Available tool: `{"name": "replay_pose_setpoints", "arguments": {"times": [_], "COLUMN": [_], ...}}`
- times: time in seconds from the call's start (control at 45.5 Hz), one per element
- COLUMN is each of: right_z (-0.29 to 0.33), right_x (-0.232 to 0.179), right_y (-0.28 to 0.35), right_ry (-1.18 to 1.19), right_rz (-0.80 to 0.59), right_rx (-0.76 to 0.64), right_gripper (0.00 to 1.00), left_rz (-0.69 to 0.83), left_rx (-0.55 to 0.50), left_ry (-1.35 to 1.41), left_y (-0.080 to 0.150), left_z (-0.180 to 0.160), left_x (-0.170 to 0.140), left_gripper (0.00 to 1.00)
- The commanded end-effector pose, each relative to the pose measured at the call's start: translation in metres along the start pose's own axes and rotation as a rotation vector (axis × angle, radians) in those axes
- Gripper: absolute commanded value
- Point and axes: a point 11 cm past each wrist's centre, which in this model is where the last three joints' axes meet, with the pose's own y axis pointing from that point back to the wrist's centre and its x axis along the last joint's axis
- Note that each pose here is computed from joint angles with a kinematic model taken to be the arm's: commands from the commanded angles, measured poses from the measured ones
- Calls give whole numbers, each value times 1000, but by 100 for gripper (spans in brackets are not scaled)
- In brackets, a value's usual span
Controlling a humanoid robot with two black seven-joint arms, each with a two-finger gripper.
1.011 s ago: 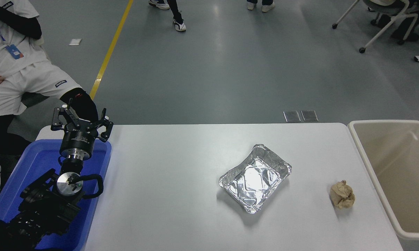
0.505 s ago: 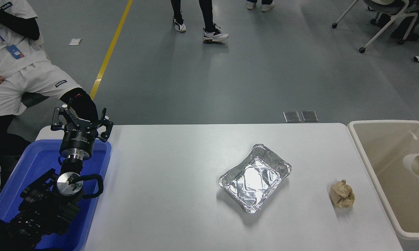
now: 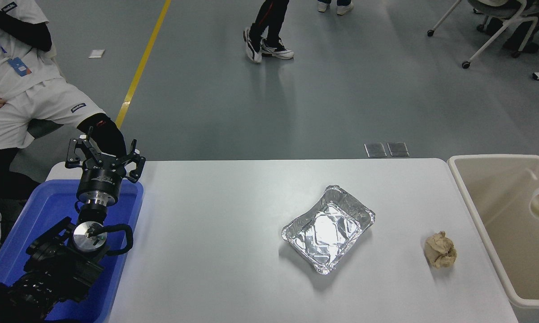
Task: Pick up paper cup place in dustbin
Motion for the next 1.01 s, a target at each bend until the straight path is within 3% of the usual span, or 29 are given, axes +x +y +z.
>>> {"name": "replay_pose_setpoints", "arguments": {"times": [0.0,0.154,0.374,0.418,0.989], "right_z": [4,13,14,14,-2], "right_x": [-15,-18,-10,-8,-8], "right_y": [-2,-1,0,0,0], "right_ry": [-4,2,13,15,-1], "right_rz": [38,33,110,126,99], "right_rx": [-8,-21,-23,-23,7], "right_gripper": [0,0,86,99,100], "left_rz": [0,0,0,0,0], "left_rx": [1,1,1,1,0], "left_ry": [0,0,0,0,1], "left_y": [0,0,0,0,0], "left_z": [0,0,0,0,0], "left_x": [0,0,0,0,0], "left_gripper": [99,99,99,99,99]}}
